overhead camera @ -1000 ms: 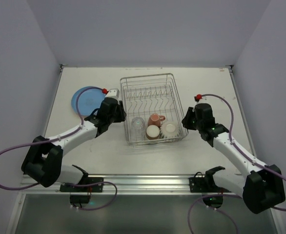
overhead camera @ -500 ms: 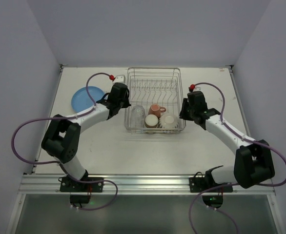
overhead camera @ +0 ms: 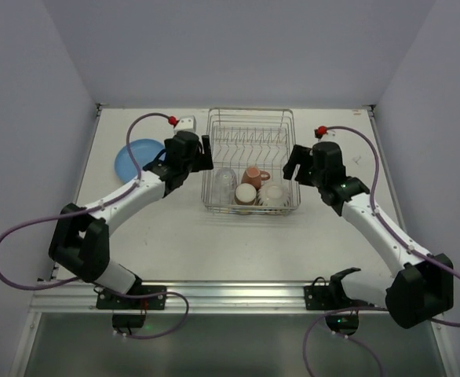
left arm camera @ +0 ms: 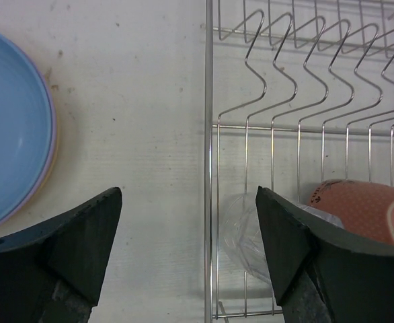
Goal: Unload the mixed dishes from the dish rack
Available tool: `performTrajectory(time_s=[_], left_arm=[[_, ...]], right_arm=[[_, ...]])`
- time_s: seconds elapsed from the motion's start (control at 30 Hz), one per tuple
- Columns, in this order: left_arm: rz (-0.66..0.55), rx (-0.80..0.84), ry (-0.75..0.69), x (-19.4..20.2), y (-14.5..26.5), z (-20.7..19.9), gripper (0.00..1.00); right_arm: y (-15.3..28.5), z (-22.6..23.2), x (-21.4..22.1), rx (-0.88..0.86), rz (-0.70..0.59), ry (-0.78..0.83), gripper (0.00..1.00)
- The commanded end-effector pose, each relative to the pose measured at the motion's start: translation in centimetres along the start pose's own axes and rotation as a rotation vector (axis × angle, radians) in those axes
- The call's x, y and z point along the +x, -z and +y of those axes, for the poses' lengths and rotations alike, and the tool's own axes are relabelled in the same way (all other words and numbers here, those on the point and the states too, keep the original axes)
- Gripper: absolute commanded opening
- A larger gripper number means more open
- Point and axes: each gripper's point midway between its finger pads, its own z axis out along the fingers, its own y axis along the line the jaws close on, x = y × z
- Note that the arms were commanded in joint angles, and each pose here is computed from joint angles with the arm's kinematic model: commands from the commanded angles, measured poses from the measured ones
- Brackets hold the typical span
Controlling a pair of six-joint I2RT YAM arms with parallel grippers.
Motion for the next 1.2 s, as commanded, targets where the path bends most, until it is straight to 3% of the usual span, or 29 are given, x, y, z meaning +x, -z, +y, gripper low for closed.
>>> performTrajectory(time_s=[0.0, 0.2, 0.4, 0.5, 0.8, 1.0, 1.17], left_arm=[[-0.105, -0.048, -0.014, -3.4, 2.5, 1.3, 0.85], [-0.128, 0.064, -0.023, -4.1, 5.2, 0.0, 0.85], [-0.072, 0.152, -0.017, -2.7, 5.6, -1.9, 0.86], [-0.064, 0.149, -0.006, -2.3, 5.8, -2.4, 1.0], [-0.014, 0.197, -0.015, -1.2, 6.1, -5.5, 1.0], [0.016, 0.215, -0.205, -0.1, 5.6, -6.9, 1.0], [-0.04, 0.207, -0.276, -0.2, 5.3, -6.1, 1.0]], right_arm=[[1.3, 0.0, -0.9, -0.016, -0.064, -0.008, 0.78], [4.0, 0.3, -0.7, -0.102, -0.136, -0.016, 0.81], [4.2, 0.3, 2.8, -0.216, -0.163, -0.041, 0.9], [3.9, -0.8, 4.9, -0.204, -0.154, -0.04, 0.99], [5.7, -1.0, 5.7, -0.273, -0.236, -0.04, 0.99], [6.7, -0.9, 5.6, -0.338, -0.335, -0.056, 0.99], [6.9, -0.6, 5.6, -0.361, -0.342, -0.053, 0.99]])
